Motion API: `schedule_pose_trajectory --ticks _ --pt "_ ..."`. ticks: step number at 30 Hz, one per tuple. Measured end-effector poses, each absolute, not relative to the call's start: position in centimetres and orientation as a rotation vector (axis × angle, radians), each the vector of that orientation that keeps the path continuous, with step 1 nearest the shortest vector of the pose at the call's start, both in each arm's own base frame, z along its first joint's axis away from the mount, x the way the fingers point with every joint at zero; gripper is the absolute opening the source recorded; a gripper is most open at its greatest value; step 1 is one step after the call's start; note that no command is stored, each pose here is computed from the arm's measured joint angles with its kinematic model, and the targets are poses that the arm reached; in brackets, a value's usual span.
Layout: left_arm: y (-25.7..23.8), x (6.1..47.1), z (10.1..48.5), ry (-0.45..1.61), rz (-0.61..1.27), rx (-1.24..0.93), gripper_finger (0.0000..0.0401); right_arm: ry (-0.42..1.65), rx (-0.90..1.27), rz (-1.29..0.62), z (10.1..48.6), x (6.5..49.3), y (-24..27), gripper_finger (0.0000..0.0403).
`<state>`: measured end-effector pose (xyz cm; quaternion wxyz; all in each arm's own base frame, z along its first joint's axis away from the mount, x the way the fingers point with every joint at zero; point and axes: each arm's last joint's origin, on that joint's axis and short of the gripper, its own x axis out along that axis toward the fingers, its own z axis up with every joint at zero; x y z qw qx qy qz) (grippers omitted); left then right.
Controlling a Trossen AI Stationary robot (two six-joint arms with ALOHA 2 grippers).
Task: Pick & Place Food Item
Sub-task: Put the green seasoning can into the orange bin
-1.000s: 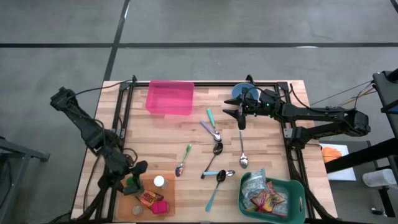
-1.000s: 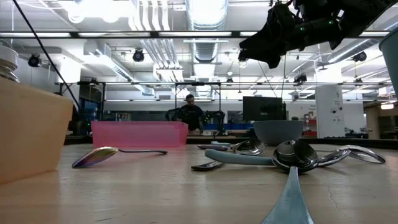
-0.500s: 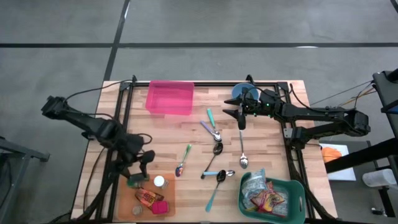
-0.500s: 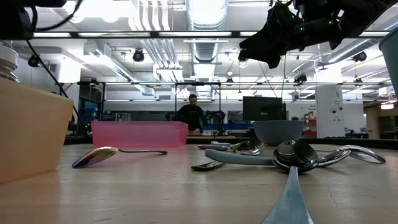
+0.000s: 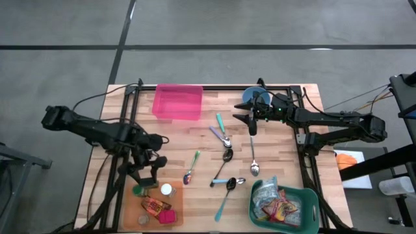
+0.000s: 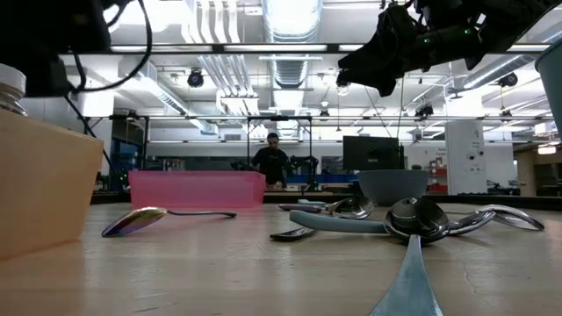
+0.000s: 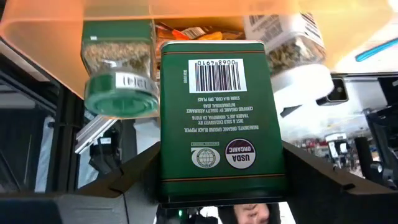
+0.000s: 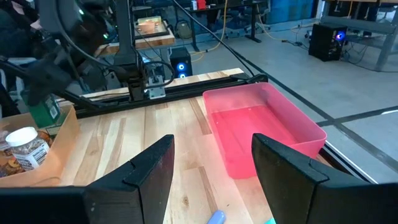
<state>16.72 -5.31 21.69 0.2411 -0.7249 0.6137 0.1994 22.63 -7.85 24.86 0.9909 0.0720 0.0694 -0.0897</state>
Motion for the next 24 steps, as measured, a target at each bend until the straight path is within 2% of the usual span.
schedule_pose_trajectory --ticks 8,15,24 --pt "-4.8 16.2 17.9 1.713 0.440 -2.039 0.0273 0.140 0.145 -0.180 24.8 22.6 -7.9 0.0211" --pt "-4.6 15.4 15.3 1.723 0.459 -2.084 0.0273 0.140 0.144 -0.180 24.8 22.6 -7.9 0.0211" --pt "-4.5 14.8 14.0 1.705 0.502 -2.128 0.0273 0.140 0.145 -0.180 24.8 22.6 -7.9 0.0211"
